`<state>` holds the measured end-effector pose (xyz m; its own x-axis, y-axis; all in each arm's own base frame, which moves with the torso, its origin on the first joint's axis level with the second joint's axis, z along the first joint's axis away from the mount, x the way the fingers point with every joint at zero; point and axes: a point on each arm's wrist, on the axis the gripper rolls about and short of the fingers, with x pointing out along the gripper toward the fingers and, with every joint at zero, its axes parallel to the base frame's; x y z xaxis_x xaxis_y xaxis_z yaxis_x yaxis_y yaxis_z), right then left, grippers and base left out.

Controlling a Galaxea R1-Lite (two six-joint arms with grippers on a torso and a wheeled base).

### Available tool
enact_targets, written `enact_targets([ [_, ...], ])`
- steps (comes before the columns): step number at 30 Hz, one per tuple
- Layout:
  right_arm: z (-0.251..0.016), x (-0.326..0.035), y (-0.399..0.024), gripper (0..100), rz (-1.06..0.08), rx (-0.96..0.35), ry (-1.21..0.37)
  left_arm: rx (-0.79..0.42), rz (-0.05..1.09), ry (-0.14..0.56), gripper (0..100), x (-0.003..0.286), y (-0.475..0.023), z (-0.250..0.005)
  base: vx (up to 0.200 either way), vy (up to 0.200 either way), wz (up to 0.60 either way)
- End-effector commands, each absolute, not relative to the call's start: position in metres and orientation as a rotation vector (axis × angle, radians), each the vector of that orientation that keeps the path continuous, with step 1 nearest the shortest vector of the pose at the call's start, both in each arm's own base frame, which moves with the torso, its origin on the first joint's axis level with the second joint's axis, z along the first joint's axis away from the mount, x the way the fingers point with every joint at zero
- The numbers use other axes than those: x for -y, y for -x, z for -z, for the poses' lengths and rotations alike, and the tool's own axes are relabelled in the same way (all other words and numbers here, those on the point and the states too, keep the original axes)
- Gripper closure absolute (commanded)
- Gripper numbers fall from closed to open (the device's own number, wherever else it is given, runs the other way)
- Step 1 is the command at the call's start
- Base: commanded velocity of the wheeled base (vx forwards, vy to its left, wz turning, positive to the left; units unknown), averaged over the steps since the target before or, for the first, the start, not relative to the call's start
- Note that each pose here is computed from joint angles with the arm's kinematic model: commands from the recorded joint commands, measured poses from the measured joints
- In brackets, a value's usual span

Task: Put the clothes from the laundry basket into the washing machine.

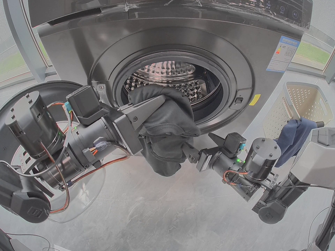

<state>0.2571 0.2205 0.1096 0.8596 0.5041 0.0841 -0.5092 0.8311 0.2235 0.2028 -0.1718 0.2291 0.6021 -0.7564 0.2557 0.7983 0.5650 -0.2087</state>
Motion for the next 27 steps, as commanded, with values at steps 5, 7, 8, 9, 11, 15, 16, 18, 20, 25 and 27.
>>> enact_targets([
  [5, -0.132, -0.224, -0.275, 0, -0.519, 0.121, -0.286, 0.14, 0.919, 0.319, 100, 0.172, -0.202, -0.229, 0.0, 0.0, 0.0],
  [7, -0.125, -0.225, -0.275, 0, -0.522, 0.1, -0.278, 0.141, 0.921, 0.319, 100, 0.172, -0.202, -0.229, 0.0, 0.0, 0.0],
  [8, -0.12, -0.226, -0.274, 0, -0.526, 0.086, -0.271, 0.141, 0.921, 0.319, 100, 0.172, -0.202, -0.229, 0.0, 0.0, 0.0],
  [9, -0.113, -0.228, -0.273, 0, -0.532, 0.066, -0.261, 0.141, 0.921, 0.319, 100, 0.172, -0.202, -0.229, 0.0, 0.0, 0.0],
  [11, -0.104, -0.232, -0.27, 0, -0.555, 0.036, -0.248, 0.141, 0.921, 0.319, 100, 0.172, -0.202, -0.229, 0.0, 0.0, 0.0],
  [15, -0.088, -0.24, -0.267, 0, -0.585, -0.008, -0.228, 0.144, 0.918, 0.318, 100, 0.172, -0.203, -0.229, 0.0, 0.0, 0.0],
  [16, -0.088, -0.24, -0.267, 0, -0.585, -0.008, -0.228, 0.144, 0.918, 0.318, 100, 0.172, -0.203, -0.229, 0.0, 0.0, 0.0],
  [18, -0.083, -0.238, -0.265, 0, -0.583, -0.028, -0.222, 0.15, 0.916, 0.321, 100, 0.171, -0.203, -0.23, 0.0, 0.0, 0.0],
  [20, -0.08, -0.234, -0.261, 0, -0.582, -0.049, -0.212, 0.157, 0.912, 0.322, 100, 0.171, -0.203, -0.231, 0.0, 0.0, 0.0],
  [25, -0.089, -0.227, -0.253, 0, -0.583, -0.042, -0.214, 0.157, 0.915, 0.322, 100, 0.171, -0.202, -0.23, 0.0, 0.0, 0.0],
  [27, -0.099, -0.224, -0.253, 0, -0.578, -0.014, -0.226, 0.157, 0.915, 0.322, 100, 0.171, -0.202, -0.23, 0.0, 0.0, 0.0],
])
